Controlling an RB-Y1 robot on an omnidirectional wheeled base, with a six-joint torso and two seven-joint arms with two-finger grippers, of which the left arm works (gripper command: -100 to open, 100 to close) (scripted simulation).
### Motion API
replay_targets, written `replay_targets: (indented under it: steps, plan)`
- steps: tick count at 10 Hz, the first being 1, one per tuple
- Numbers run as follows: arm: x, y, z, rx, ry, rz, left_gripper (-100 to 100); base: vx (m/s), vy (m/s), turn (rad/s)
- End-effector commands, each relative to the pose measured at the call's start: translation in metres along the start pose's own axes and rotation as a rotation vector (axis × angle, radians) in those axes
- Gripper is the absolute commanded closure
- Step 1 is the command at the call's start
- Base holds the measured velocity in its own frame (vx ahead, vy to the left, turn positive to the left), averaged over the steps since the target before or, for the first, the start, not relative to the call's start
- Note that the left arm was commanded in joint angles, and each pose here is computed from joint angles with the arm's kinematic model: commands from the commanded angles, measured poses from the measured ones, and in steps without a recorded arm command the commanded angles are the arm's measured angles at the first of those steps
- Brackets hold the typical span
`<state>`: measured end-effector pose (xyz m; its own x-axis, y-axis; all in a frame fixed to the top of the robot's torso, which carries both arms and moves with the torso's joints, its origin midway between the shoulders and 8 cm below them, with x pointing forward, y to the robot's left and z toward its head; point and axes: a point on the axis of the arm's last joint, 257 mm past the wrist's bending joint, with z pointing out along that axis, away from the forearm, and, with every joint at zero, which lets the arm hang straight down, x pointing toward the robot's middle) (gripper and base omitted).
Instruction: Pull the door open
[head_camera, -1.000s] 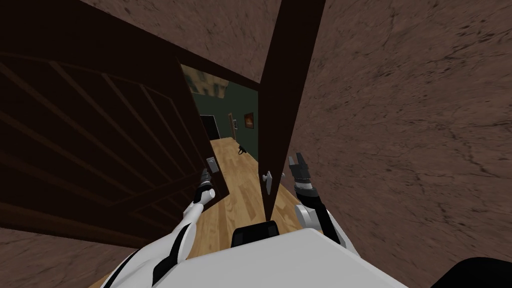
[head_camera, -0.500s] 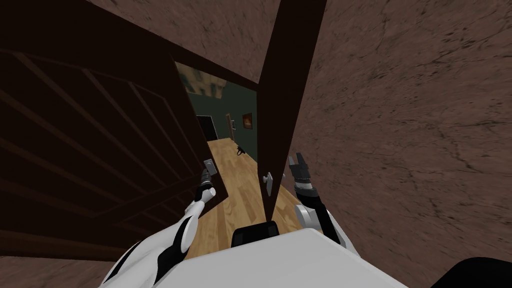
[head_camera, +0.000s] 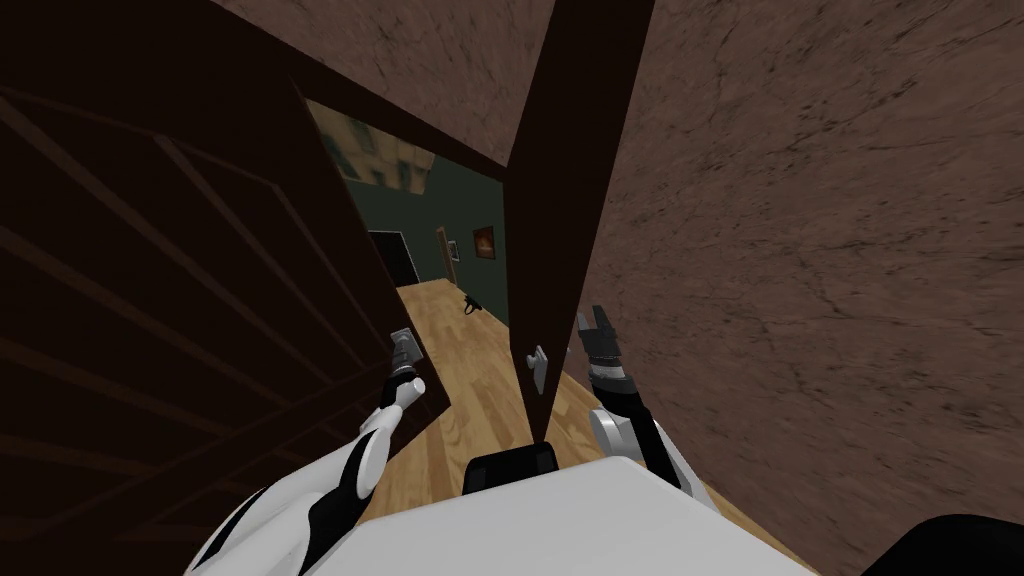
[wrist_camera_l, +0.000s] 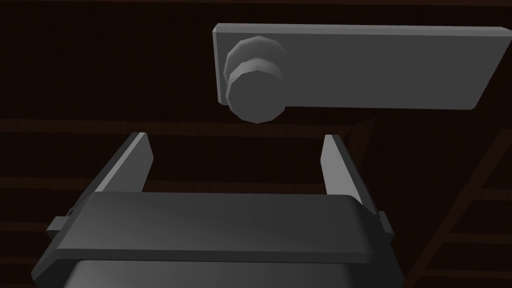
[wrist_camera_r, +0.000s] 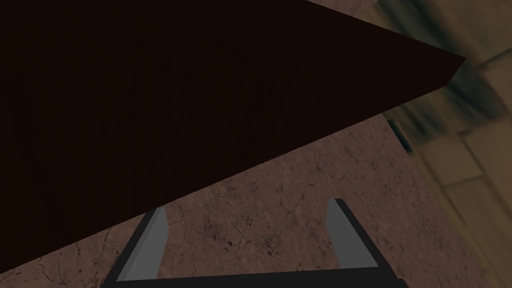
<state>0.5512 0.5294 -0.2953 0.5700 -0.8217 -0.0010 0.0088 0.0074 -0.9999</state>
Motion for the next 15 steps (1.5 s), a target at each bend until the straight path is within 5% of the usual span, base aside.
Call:
replay_targets:
  steps: [1,2,4,5,7,11,14,15]
  plan:
    - [-0.004,0.0,-0.0003,-0.001,-0.006,0.002,-100,0.001,0.061,-0.007]
    - [-0.026,0.0,0.0009,-0.002,-0.049,0.003,-100,0.029,0.059,-0.225]
    - [-0.037,0.001,0.0012,-0.002,-0.071,0.003,-100,0.034,0.065,-0.147]
    - [-0.036,-0.01,0.0049,0.02,-0.07,-0.001,-100,0.01,0.05,-0.07]
    - [-0.037,0.001,0.0013,-0.002,-0.071,0.003,-100,-0.003,0.016,0.006]
    - [-0.09,0.001,0.0003,-0.003,-0.18,0.004,-100,0.05,0.131,-0.285]
    - [-0.09,0.0,0.0008,-0.001,-0.178,0.005,-100,-0.009,0.046,-0.006]
    - [-0.09,0.0,0.0008,-0.001,-0.178,0.005,100,0.001,0.001,-0.014]
